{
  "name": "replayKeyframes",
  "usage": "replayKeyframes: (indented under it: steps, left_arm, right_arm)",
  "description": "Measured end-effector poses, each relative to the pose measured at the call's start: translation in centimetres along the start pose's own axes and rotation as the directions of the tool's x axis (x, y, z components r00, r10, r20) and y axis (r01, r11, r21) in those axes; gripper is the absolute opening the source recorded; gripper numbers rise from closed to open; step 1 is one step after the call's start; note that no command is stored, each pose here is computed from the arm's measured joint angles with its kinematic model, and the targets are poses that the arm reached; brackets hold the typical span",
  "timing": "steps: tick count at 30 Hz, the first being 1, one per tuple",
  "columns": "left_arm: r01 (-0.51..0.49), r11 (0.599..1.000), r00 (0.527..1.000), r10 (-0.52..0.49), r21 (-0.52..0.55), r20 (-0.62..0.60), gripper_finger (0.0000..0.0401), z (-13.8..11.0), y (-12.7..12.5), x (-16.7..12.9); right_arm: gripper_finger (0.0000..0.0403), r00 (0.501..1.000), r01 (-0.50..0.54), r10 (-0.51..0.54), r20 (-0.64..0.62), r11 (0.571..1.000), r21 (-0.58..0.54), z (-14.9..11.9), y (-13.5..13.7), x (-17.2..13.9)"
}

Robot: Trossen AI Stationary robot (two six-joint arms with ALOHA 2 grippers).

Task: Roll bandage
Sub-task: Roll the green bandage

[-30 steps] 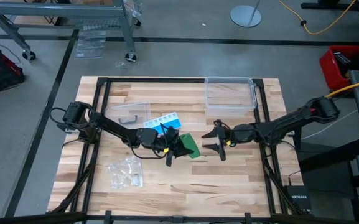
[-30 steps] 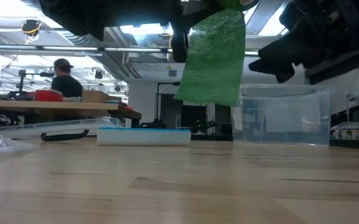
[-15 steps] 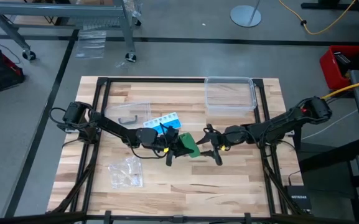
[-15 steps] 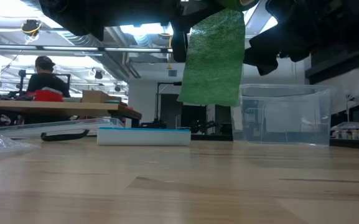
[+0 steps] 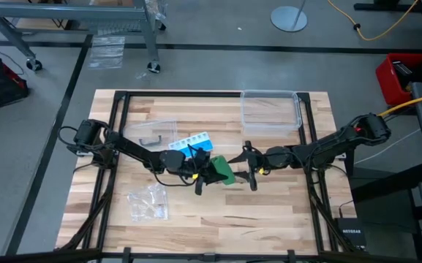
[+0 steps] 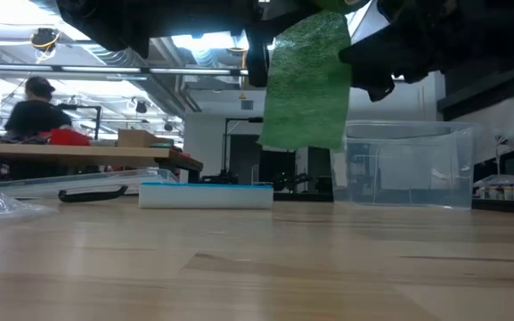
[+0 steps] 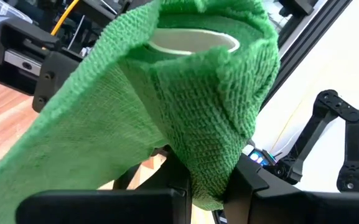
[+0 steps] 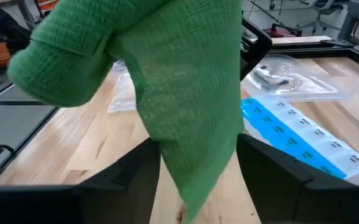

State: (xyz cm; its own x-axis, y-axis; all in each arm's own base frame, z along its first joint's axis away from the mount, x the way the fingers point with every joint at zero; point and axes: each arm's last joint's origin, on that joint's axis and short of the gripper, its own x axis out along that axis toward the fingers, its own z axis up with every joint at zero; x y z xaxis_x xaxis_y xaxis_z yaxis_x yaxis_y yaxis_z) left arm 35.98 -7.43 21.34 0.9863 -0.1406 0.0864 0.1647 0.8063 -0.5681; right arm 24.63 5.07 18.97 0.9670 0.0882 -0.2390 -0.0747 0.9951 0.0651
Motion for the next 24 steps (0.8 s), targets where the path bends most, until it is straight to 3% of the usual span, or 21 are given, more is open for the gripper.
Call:
replayKeyframes:
  steps: [4, 11, 17, 24]
  left_arm:
    - [-0.001, 1.0, 1.0, 0.001, -0.001, -0.001, 0.0041, 0.0, 0.0, 0.0]
    - [0.006, 1.0, 1.0, -0.006, -0.006, -0.006, 0.0041, -0.2, -0.2, 0.0]
    - [-0.017, 0.996, 0.999, 0.013, -0.085, -0.046, 0.0041, -0.7, -0.2, 0.0]
    - [-0.146, 0.957, 0.98, 0.105, -0.251, -0.169, 0.0041, -1.9, 0.7, -0.2]
  right_arm:
    - [0.0172, 1.0, -0.001, 0.001, 0.009, 1.0, 0.001, 0.1, 0.0, 0.0]
    - [0.0015, 1.0, 0.0, 0.0, 0.015, 1.0, -0.007, 0.1, 0.0, 0.0]
    - [0.0006, 1.0, 0.002, -0.002, 0.023, 1.0, -0.029, 0.3, 0.0, -0.1]
    - [0.0004, 0.992, 0.12, -0.118, 0.036, 0.99, -0.073, 0.5, -0.4, -0.3]
